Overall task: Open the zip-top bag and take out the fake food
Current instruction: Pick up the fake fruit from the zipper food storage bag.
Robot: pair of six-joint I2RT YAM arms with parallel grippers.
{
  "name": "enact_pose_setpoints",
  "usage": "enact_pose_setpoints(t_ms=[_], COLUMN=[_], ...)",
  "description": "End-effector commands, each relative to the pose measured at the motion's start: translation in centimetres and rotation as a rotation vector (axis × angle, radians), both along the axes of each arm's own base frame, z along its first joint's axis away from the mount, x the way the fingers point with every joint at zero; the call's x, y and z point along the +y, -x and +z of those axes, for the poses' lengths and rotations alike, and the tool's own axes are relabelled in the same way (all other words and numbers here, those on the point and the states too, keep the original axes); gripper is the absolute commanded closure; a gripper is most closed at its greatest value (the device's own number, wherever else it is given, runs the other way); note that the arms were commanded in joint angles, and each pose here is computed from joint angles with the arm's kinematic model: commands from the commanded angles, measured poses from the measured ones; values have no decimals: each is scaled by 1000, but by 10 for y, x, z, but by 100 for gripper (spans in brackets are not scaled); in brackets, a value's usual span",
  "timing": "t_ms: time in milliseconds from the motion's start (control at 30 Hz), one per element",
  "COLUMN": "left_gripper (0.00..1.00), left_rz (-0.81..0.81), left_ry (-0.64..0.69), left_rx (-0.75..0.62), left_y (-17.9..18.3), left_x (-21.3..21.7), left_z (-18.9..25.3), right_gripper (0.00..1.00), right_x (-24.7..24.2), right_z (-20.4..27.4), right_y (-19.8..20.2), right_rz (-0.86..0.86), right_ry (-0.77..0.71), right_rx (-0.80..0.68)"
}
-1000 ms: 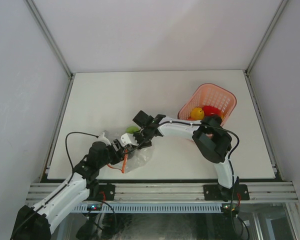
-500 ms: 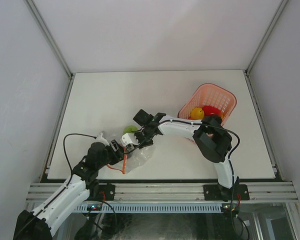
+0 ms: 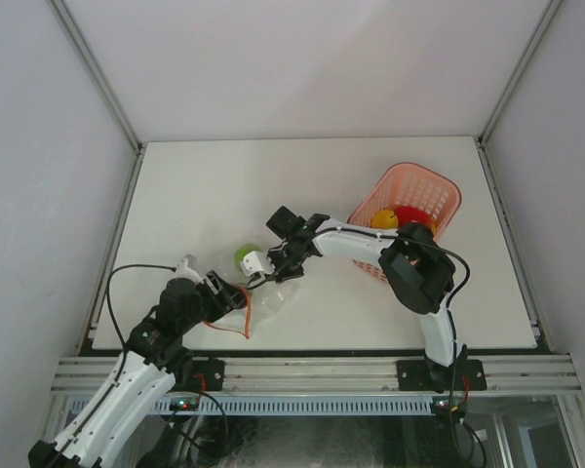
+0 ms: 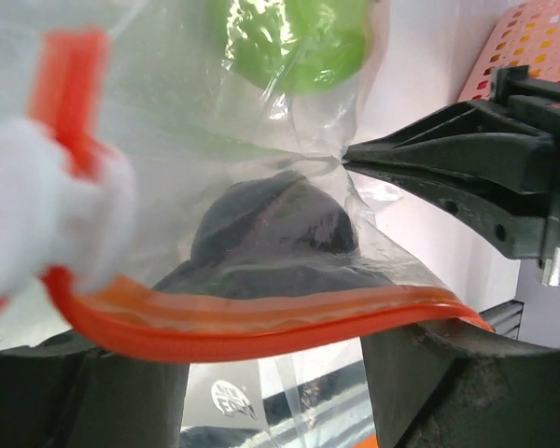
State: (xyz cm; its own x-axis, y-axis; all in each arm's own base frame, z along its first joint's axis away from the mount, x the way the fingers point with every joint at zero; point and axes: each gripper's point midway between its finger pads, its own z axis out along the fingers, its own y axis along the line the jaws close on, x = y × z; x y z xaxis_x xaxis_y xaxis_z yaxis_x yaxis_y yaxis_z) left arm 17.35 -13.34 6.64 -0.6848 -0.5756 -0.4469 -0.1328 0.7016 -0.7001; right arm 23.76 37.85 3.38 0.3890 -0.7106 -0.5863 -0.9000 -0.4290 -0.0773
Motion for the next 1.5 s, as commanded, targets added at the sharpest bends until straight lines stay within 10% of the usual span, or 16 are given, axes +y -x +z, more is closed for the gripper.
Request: enact_pose_setpoints(t_ms=[0,433,600,767,1200,1467], left_gripper=[53,54,54,54,52,26], left_rz=[68,28,-47,-122,-235,-222], left_ry=[-10,149,187,200,243,206], left_rx=[-45,-110,-84,-49,13,49], left_y=[-8,-13,-15,-12,-5,-4], left_x=[11,-11,-28,-41,-60,-56], left_z=[40,62,47,32,10,-7], right_gripper=[100,98,58,47,48,63], right_x=[-6,-7,0,4,30,35], right_z=[19,50,94,106,50,31], right_y=[-20,-23,6,23,35,50], right_rz=[-39,-80,10,83,97,159], right_ry=[-9,-122,-303,-357,-270,-206], right_rx=[-55,24,140,116,40,3])
